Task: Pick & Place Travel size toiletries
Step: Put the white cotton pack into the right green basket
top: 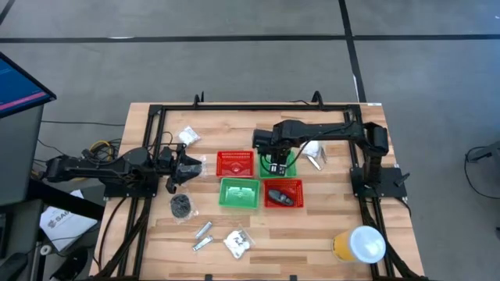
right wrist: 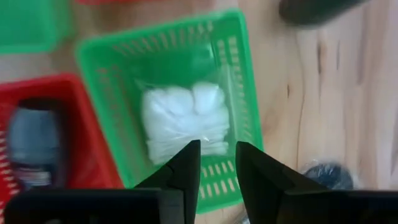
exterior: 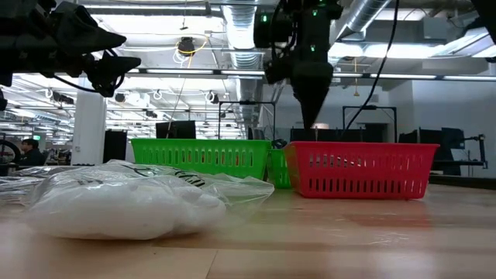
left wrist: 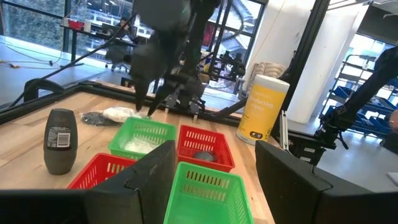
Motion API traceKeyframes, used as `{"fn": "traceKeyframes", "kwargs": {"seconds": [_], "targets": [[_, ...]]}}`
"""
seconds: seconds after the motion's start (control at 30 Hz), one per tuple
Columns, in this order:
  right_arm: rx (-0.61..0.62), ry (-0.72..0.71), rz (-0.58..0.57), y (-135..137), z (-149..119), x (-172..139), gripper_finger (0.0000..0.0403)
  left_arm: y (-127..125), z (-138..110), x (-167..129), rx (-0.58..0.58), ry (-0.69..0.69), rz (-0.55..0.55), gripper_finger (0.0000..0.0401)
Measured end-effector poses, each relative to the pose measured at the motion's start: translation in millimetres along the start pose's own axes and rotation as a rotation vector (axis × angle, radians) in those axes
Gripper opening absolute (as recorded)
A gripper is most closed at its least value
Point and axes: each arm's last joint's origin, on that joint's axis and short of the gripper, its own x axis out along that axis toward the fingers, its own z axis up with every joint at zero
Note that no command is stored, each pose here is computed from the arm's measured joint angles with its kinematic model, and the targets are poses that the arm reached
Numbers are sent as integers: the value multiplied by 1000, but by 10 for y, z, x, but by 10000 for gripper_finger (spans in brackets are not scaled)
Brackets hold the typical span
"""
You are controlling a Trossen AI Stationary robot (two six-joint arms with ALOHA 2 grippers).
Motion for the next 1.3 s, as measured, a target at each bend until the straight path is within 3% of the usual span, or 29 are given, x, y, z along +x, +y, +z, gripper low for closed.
{"fn": "traceKeyframes", "kwargs": {"seconds": [0.2, 0.4, 0.6, 0.83, 1.03, 1.3], "targets": [[6, -158, 7, 30, -103, -440, 92, 5, -17, 13, -1, 17, 5, 213], [47, -173, 10, 2, -235, -636, 92, 9, -28, 24, -2, 28, 8, 213], [67, -136, 5, -59, -311, -523, 92, 9, -27, 28, -2, 27, 7, 213], [185, -181, -11, -269, -851, -201, 92, 9, -27, 30, -2, 28, 7, 213], [336, -211, -34, -477, -1337, -132, 92, 6, -14, 31, -1, 14, 4, 213], [473, -212, -65, -696, -1585, 10, 92, 3, -4, 31, -1, 3, 1, 213]]}}
